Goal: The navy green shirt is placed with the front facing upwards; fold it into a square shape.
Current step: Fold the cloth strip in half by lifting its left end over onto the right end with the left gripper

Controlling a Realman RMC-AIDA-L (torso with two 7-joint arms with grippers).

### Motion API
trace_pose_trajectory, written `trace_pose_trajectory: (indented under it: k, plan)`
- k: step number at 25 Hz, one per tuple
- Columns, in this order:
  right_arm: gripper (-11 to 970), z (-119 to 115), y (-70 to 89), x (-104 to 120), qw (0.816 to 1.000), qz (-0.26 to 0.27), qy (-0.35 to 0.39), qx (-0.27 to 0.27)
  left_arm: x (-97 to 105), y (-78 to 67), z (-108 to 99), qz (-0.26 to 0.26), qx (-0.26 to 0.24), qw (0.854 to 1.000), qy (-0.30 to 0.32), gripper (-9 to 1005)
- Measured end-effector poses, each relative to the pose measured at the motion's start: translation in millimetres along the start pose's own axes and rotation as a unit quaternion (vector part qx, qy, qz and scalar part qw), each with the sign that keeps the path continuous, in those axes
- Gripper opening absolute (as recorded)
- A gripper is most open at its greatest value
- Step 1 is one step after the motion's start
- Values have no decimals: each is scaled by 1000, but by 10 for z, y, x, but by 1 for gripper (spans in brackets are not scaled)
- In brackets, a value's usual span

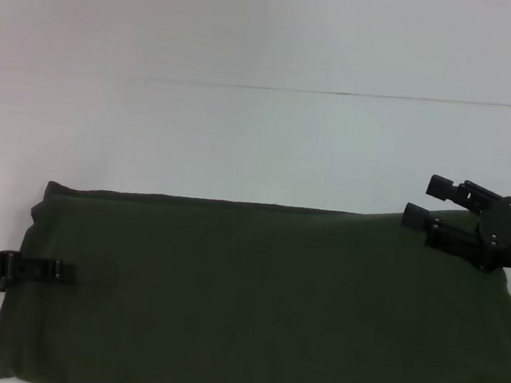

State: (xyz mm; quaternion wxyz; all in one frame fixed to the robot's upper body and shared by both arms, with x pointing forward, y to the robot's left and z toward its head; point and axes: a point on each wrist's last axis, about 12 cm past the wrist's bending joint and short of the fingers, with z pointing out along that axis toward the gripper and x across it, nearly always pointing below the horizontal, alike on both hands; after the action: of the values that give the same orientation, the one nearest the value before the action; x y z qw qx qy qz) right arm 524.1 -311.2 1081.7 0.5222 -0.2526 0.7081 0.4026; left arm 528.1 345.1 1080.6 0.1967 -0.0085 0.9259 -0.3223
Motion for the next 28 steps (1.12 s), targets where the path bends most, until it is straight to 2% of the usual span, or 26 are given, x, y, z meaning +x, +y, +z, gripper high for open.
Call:
trace_pose_trajectory:
  k: [10, 15, 20, 28]
  plan:
    - [834, 6, -7, 5, 1000, 0, 3, 3, -2, -48, 16, -2, 14, 1000, 11, 920]
    - [835, 6, -6, 6, 1000, 0, 2, 3, 6, -101, 86, 9, 16, 999, 32, 844]
    - [834, 6, -4, 6, 1000, 0, 2, 2, -23, -155, 130, 19, 13, 999, 43, 630]
    - [834, 3, -2, 9, 1000, 0, 2, 2, -77, -180, 118, 21, 14, 999, 38, 459]
